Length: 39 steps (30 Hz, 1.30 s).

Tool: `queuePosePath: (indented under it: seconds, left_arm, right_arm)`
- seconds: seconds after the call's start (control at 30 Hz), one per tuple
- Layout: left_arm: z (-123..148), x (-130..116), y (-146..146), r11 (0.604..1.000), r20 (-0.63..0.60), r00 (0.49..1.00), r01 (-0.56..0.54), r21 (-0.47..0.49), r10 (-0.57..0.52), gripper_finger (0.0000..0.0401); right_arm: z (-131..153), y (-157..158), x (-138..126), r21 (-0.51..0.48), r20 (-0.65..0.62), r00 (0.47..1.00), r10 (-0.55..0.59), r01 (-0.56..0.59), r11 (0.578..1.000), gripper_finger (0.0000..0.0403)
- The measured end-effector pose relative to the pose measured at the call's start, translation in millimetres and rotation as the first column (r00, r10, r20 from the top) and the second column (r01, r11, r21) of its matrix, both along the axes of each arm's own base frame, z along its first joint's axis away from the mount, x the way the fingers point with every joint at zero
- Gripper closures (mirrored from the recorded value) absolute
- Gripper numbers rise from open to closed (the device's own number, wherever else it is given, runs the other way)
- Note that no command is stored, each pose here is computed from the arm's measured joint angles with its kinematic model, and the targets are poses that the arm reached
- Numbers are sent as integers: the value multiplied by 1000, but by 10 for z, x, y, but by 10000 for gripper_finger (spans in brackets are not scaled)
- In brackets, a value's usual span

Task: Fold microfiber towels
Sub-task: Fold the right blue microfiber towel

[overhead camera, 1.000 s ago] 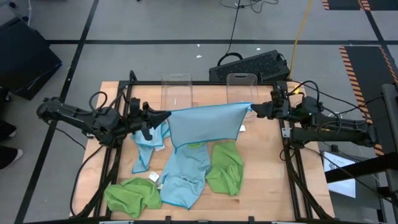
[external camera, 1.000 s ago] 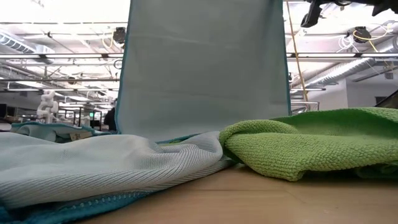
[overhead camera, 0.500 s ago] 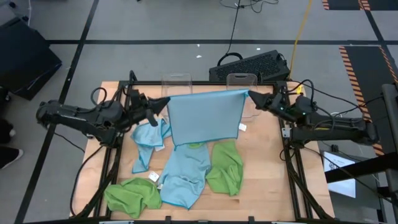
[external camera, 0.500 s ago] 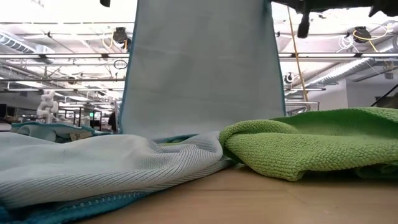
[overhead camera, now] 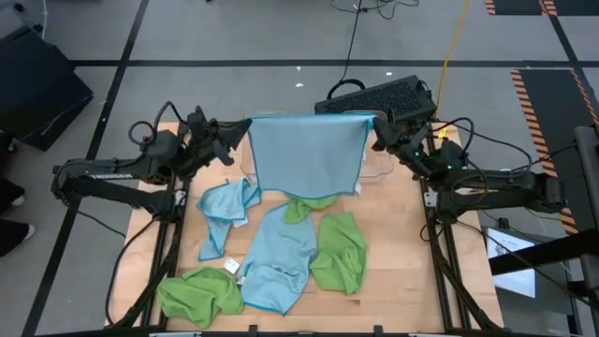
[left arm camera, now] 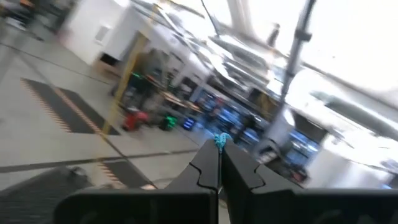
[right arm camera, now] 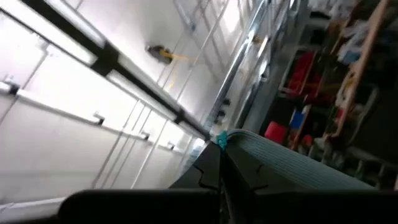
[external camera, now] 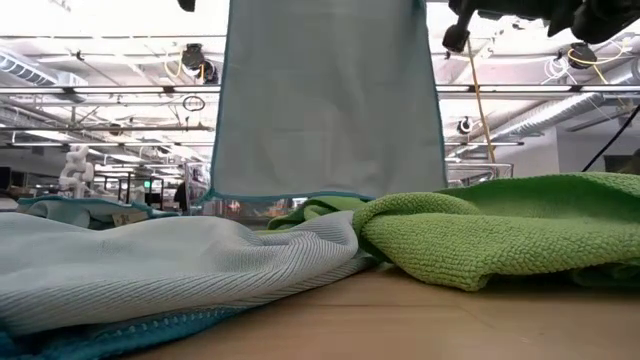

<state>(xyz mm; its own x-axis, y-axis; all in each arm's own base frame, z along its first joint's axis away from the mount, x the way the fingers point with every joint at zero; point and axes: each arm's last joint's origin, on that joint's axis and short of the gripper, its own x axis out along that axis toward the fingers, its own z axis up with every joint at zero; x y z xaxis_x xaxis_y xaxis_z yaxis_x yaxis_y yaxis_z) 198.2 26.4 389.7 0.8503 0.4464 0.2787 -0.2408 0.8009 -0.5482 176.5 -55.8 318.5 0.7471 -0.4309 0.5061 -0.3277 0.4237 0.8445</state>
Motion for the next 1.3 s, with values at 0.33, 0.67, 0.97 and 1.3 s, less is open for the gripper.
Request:
queuePosePath:
  seconds: [0.33, 0.67, 0.97, 1.3]
  left_arm:
    - [-180, 70, -320, 905, -151, 892, 416, -89, -425, 394]
    - [-502, 28, -573, 823, -364, 744, 447, -351, -560, 394]
    - [-539, -52, -838, 737, -356, 653, 516, -437, -668, 394]
    - [-431, -246, -977, 710, -284, 666, 547, -442, -690, 394]
  right_arm:
    - [22, 191, -18, -91, -68, 871, 486, -491, 867, 403]
    - [-151, 399, 50, 58, -240, 637, 733, -744, 666, 403]
    - [-198, 575, 69, 145, -245, 516, 821, -818, 557, 403]
    - [-216, 814, 100, 184, -210, 571, 794, -775, 605, 403]
